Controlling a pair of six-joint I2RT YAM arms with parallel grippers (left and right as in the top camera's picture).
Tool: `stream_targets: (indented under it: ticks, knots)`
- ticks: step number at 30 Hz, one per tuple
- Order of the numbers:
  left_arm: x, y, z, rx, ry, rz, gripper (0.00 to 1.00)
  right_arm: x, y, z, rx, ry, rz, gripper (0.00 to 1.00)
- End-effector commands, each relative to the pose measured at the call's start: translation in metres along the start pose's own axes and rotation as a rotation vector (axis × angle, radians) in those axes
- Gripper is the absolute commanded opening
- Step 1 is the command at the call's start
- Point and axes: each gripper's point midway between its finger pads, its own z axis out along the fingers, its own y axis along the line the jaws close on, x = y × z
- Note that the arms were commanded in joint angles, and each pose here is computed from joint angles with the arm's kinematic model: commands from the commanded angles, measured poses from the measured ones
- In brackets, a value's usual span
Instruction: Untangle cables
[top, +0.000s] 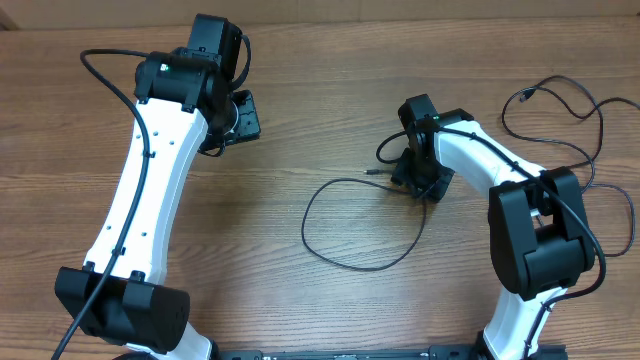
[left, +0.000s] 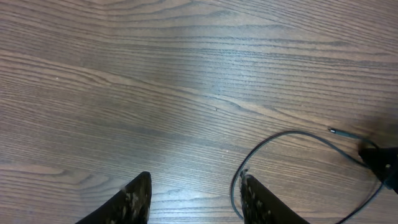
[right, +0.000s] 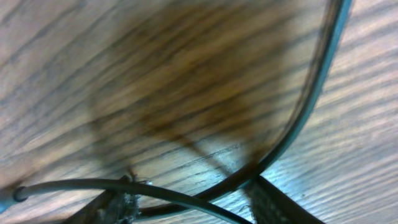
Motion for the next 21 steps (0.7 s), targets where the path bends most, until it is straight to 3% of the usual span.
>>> stream_targets:
  ticks: [1,9,16,21]
  knots:
    - [-0.004,0.002,-0.009,0.002,-0.027,-0.011,0.46,0.007,-0.018,0.016,0.068,0.005,0.131,0.42]
    - [-0.004,0.002,-0.009,0.002,-0.027,-0.011,0.47,0.007,-0.018,0.017,0.066,0.003,0.129,0.05]
    - [-0.004,0.002,-0.009,0.003,-0.026,-0.011,0.46,-0.001,-0.011,0.016,0.036,-0.024,0.056,0.04]
    - [-0.003,0.002,-0.009,0.001,-0.023,-0.011,0.46,-0.028,-0.012,-0.008,0.008,-0.053,0.017,0.04]
